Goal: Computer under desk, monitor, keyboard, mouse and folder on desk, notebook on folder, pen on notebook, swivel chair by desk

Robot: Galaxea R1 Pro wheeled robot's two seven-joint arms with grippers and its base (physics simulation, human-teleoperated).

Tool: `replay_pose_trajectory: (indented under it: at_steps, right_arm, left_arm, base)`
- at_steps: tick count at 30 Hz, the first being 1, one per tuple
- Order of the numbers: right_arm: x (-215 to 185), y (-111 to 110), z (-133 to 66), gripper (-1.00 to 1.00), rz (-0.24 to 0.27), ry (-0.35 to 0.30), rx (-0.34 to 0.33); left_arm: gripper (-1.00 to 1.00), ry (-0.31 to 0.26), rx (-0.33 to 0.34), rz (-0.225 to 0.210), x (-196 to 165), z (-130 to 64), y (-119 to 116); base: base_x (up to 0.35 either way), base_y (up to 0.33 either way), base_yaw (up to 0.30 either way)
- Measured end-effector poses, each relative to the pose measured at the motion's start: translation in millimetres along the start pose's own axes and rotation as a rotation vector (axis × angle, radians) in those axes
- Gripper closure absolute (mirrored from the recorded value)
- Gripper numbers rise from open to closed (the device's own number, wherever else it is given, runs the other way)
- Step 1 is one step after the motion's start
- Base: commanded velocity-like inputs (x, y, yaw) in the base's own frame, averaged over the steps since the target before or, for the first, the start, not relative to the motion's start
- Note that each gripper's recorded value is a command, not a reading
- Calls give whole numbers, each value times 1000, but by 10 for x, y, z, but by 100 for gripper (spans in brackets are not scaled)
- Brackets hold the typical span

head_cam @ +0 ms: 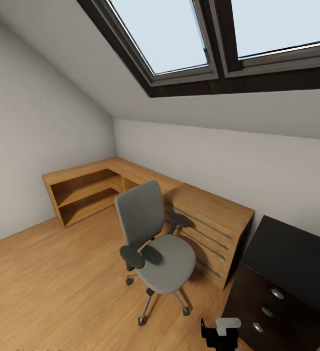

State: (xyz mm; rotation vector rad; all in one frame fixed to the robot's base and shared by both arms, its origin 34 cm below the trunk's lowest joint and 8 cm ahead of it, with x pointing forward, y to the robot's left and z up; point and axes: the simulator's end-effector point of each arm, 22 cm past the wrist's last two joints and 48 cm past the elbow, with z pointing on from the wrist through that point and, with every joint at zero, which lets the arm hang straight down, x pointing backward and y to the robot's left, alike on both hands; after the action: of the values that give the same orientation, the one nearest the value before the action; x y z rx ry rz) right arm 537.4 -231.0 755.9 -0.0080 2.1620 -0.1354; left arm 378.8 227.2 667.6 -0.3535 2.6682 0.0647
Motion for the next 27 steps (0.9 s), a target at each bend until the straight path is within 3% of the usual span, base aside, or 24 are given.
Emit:
replay_pose_trajectory:
  at_steps: [27]
  right_arm:
    - [-143, -13, -54, -100, 6, -48, 1]
  left_arm:
    - [-100, -40, 9, -4, -156, -40, -35]
  base:
    - [0, 0, 173]
